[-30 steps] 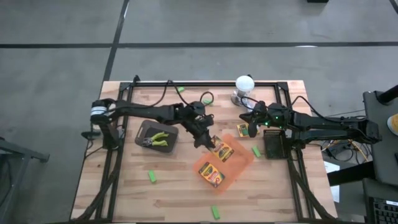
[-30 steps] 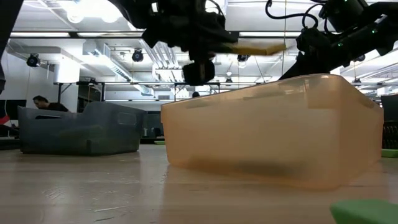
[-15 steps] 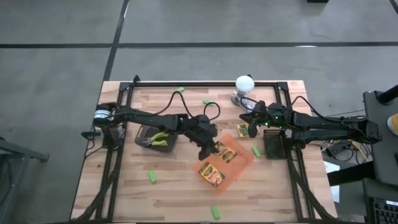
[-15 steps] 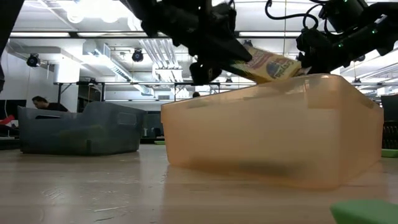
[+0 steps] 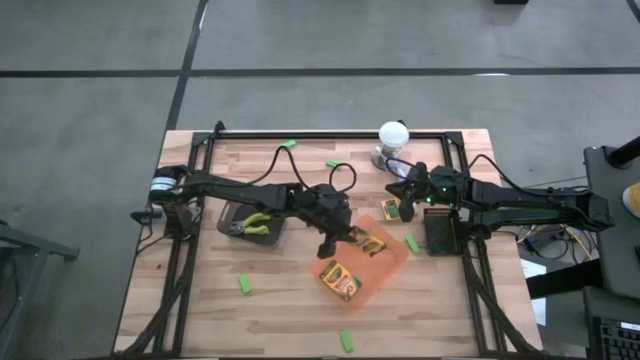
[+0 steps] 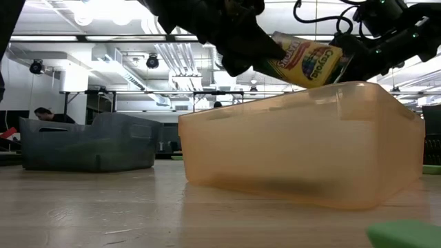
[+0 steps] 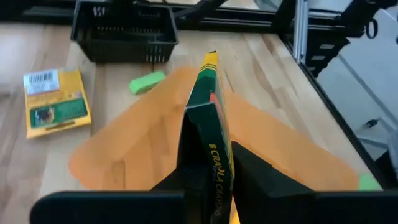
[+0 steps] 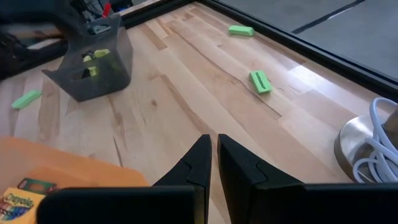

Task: Pick & Place School Supplies
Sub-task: Put the left crayon box into the orange bin

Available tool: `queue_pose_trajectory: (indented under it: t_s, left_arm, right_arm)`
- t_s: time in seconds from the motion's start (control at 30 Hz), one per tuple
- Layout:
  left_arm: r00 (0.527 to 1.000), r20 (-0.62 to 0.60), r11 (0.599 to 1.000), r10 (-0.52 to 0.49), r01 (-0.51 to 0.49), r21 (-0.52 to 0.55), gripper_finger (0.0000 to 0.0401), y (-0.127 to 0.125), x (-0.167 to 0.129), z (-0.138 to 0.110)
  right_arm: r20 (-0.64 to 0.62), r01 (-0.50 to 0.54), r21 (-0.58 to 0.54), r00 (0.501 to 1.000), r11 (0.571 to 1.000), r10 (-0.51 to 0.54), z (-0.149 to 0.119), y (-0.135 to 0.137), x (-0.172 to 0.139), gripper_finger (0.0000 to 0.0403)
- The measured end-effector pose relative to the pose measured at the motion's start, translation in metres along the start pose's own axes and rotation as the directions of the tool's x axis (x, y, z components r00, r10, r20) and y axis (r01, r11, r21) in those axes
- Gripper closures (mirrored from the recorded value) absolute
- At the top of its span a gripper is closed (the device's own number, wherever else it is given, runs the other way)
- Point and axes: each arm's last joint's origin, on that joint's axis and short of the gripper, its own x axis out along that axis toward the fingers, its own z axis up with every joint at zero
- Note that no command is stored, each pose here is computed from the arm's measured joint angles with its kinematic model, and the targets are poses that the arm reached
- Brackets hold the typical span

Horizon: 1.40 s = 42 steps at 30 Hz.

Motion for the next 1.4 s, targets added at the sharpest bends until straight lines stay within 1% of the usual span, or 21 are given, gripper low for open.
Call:
queue_pose_trajectory:
  t_s: [0.17,0.23,0.43,0.6,0.77,0.9,1.0,1.23,1.4]
  left_arm:
    - [1.000,-0.023,0.996,0.006,-0.004,0.092,0.0350,0.001,0.004,-0.005]
    - [0.999,-0.036,0.995,0.006,-0.002,0.097,0.0350,0.002,0.009,-0.009]
    - [0.992,-0.124,0.996,-0.007,0.018,0.091,0.0350,0.004,0.031,-0.030]
    - [0.986,-0.167,0.990,-0.011,0.034,0.136,0.0350,0.005,0.040,-0.041]
    - [0.972,-0.235,0.990,-0.006,0.040,0.138,0.0350,0.006,0.046,-0.053]
    - [0.967,-0.256,0.990,-0.005,0.040,0.132,0.0350,0.006,0.046,-0.055]
    - [0.968,-0.252,0.985,-0.001,0.044,0.165,0.0350,0.006,0.045,-0.054]
    - [0.969,-0.247,0.982,0.002,0.044,0.184,0.0350,0.006,0.045,-0.053]
    - [0.970,-0.243,0.981,0.031,0.017,0.193,0.0350,0.006,0.045,-0.053]
  right_arm:
    - [-0.012,0.004,-0.005,1.000,1.000,-0.004,-0.001,0.000,0.000,0.0376]
    - [-0.012,0.004,-0.005,1.000,1.000,-0.004,-0.001,0.000,0.000,0.0376]
    - [-0.013,0.004,-0.005,1.000,1.000,-0.004,-0.001,0.000,0.000,0.0376]
    - [-0.014,0.004,-0.006,1.000,1.000,-0.004,-0.001,0.000,0.000,0.0376]
    - [-0.028,0.009,-0.007,1.000,1.000,-0.009,-0.005,-0.001,0.000,0.0376]
    - [-0.040,0.012,-0.008,0.999,1.000,-0.012,-0.009,-0.003,0.001,0.0376]
    - [-0.057,0.017,-0.005,0.998,1.000,-0.018,-0.015,-0.004,0.002,0.0376]
    - [-0.089,0.033,0.061,0.996,0.998,-0.028,-0.033,-0.010,0.004,0.0376]
    - [-0.044,0.017,0.071,0.999,0.997,-0.014,-0.037,-0.011,0.005,0.0376]
